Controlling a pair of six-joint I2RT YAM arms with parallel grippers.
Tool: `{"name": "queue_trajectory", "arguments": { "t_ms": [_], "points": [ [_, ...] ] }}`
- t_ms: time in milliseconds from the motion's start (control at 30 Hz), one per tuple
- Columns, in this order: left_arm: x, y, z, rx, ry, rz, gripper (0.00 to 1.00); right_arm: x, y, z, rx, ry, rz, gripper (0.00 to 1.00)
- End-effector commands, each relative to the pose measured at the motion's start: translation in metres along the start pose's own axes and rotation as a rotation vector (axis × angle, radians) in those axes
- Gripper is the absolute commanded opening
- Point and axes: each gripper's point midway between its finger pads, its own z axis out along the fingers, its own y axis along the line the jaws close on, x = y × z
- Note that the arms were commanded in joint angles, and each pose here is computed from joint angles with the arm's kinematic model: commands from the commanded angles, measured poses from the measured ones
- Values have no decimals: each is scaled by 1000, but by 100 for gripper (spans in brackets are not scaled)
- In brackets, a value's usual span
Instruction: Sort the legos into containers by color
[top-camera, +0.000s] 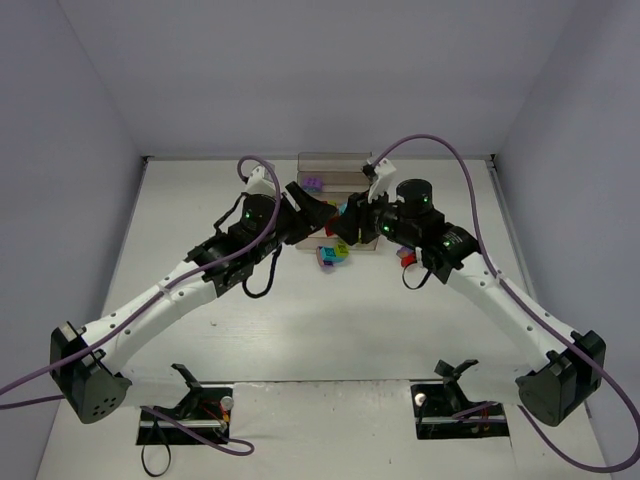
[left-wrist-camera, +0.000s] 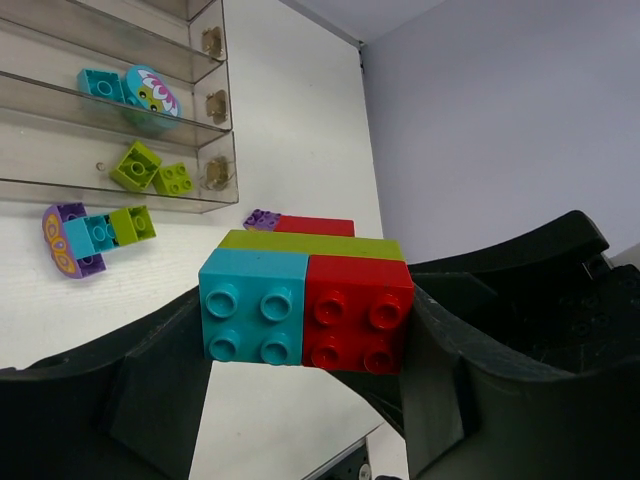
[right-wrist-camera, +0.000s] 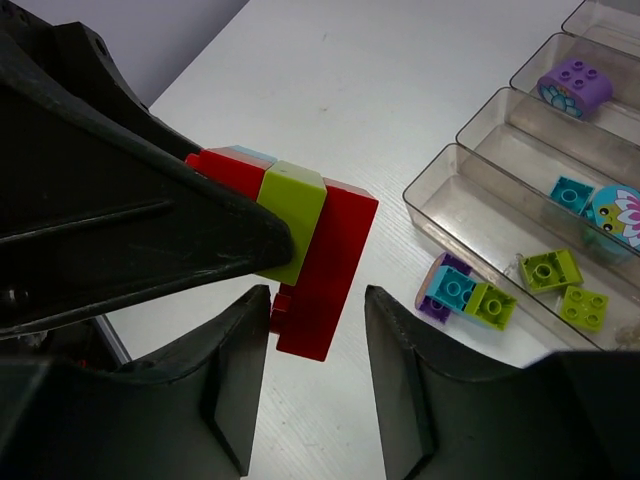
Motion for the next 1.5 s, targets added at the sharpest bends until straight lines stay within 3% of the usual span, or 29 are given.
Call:
{"name": "queue_trajectory", "arguments": {
  "t_ms": [0, 100, 167, 667, 800, 1033, 1167, 1467],
  "points": [
    [-20, -35, -9, 111, -65, -41, 10, -31, 8, 2, -23, -102, -42, 38],
    [-19, -35, -10, 110, -55, -40, 10, -29, 5, 2, -6, -105, -47, 11],
    [-20, -34, -13, 108, -61, -36, 10, -27, 1, 1, 11, -105, -48, 0],
    [-48, 18, -21, -45, -106, 94, 9, -35, -71, 4, 207, -99, -95, 0],
    [-60, 50, -15, -98, -66, 114, 9, -41, -108, 30, 257, -54, -166, 0],
    [-54, 95, -6, -183, 67, 319, 9, -61, -158, 86, 250, 9, -417, 0],
    [-50, 107, -3, -194, 119, 354, 9, -75, -183, 119, 239, 29, -570, 0],
    [-40, 119, 0, -193, 172, 417, 9, -84, -227, 159, 290, 73, -742, 0]
  ]
}}
